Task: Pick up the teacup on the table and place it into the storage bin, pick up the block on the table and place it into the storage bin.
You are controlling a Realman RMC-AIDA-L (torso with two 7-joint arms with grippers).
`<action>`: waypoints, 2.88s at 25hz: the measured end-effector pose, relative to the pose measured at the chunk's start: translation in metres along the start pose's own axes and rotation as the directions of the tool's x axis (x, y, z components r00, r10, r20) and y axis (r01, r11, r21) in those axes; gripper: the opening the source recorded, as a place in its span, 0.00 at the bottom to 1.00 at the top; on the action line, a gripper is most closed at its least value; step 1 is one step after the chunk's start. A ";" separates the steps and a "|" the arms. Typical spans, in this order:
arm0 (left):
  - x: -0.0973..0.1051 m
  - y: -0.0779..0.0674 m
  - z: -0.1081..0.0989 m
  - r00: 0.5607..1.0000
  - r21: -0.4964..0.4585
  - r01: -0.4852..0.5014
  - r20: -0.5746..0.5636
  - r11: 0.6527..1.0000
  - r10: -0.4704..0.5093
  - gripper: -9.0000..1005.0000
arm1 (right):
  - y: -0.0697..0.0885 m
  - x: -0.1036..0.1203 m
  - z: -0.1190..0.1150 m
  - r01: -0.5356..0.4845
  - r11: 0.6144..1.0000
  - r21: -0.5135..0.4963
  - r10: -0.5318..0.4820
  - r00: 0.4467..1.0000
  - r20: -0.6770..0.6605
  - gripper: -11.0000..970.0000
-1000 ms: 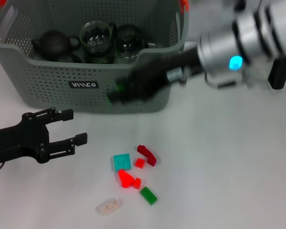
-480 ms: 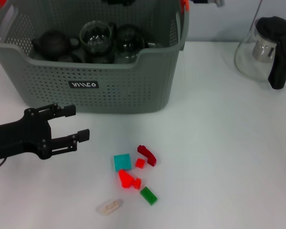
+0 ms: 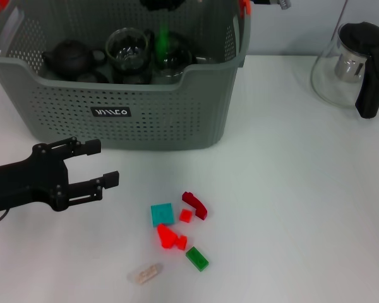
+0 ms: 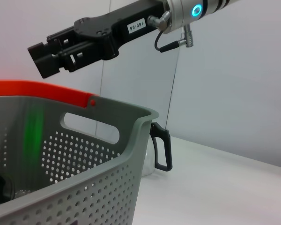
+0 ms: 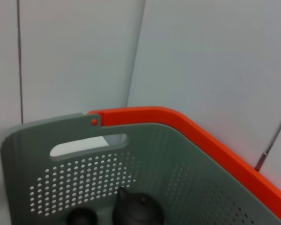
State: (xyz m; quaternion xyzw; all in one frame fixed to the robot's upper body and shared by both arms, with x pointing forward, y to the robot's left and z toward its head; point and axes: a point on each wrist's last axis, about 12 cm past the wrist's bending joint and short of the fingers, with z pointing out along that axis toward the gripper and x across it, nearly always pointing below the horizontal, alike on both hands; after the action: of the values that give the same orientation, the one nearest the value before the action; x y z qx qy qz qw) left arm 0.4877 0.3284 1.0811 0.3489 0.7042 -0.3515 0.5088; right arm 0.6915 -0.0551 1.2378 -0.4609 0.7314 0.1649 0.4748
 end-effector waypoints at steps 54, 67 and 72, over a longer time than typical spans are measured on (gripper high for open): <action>0.003 -0.003 -0.002 1.000 -0.001 0.000 0.000 1.000 0.000 0.76 | 0.084 0.112 -0.026 -0.135 0.924 -0.357 -0.069 0.861 -0.503 0.93; 0.005 -0.004 -0.003 1.000 -0.004 0.001 0.000 1.000 -0.001 0.76 | 0.097 0.129 -0.001 -0.104 0.958 -0.269 -0.036 0.884 -0.467 0.92; 0.006 -0.004 -0.002 1.000 -0.004 0.002 0.000 1.000 -0.002 0.76 | 0.100 0.133 0.003 -0.089 0.962 -0.258 -0.041 0.889 -0.456 0.92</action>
State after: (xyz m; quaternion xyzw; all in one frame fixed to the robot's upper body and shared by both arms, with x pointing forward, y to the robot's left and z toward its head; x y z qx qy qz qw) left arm 0.4815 0.3290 1.0768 0.3471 0.7052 -0.3507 0.5092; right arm 0.5937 -0.0692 1.1043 -0.5384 0.7985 0.1565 0.2193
